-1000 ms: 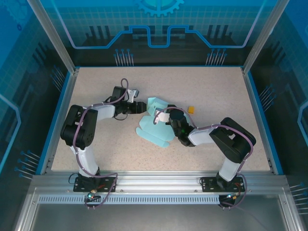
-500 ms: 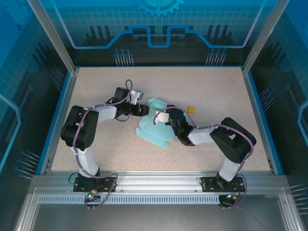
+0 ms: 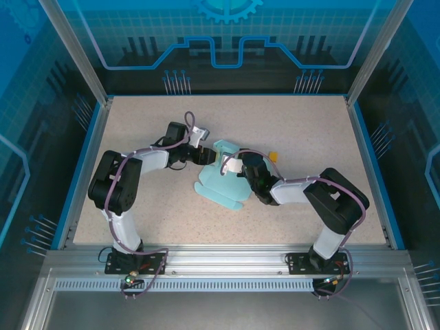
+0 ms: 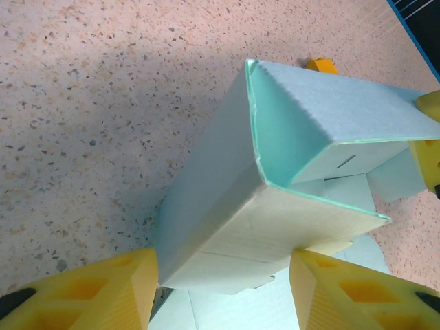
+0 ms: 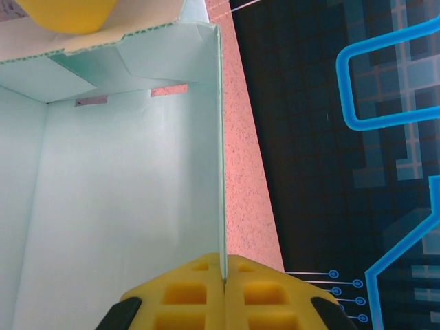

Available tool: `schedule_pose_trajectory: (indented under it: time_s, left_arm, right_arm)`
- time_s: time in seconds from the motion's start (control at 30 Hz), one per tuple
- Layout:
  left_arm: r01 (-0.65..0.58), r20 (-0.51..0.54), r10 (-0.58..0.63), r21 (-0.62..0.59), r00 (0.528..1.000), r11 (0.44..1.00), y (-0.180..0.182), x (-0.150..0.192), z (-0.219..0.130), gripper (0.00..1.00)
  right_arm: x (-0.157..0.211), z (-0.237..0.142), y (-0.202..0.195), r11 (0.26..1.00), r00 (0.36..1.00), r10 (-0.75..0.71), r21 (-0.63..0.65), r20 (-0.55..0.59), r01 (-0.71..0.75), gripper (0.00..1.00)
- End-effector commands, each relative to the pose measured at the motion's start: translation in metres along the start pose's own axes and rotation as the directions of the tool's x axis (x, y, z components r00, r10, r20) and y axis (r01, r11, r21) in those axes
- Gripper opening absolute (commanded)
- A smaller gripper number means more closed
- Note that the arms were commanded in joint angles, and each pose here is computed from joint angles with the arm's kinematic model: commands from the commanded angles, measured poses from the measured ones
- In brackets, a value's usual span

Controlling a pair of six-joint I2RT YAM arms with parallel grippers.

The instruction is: Fold the paper box

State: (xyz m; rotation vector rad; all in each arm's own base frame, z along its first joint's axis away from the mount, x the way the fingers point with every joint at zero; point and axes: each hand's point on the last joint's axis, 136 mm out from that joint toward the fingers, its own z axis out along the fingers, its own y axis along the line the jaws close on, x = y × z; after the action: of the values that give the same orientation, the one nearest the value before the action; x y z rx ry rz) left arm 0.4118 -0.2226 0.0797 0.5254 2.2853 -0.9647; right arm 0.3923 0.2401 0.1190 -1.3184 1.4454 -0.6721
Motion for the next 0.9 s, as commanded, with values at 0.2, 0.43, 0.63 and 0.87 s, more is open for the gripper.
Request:
schedule_pose_trajectory:
  time_s: [0.2,0.43,0.63,0.87]
  left_arm:
    - [-0.118,0.076,0.111,0.093,0.991,0.989,-0.018,-0.017,0.011,0.49]
    - [-0.136,0.072,0.13,0.099,0.989,0.986,-0.022,-0.012,0.012,0.44]
    - [-0.142,0.079,0.134,0.108,0.988,0.984,-0.027,-0.012,0.014,0.44]
    - [-0.145,0.091,0.135,0.11,0.987,0.983,-0.031,-0.013,0.013,0.49]
  right_arm:
    - [-0.01,0.004,-0.005,1.0,0.999,0.017,-0.025,0.035,-0.016,0.0]
    - [-0.012,0.006,-0.005,0.999,0.999,0.02,-0.03,0.034,-0.019,0.0]
    - [-0.012,0.005,-0.004,0.999,0.999,0.024,-0.036,0.037,-0.023,0.0]
    - [-0.011,0.004,-0.002,0.999,0.999,0.031,-0.041,0.035,-0.029,0.0]
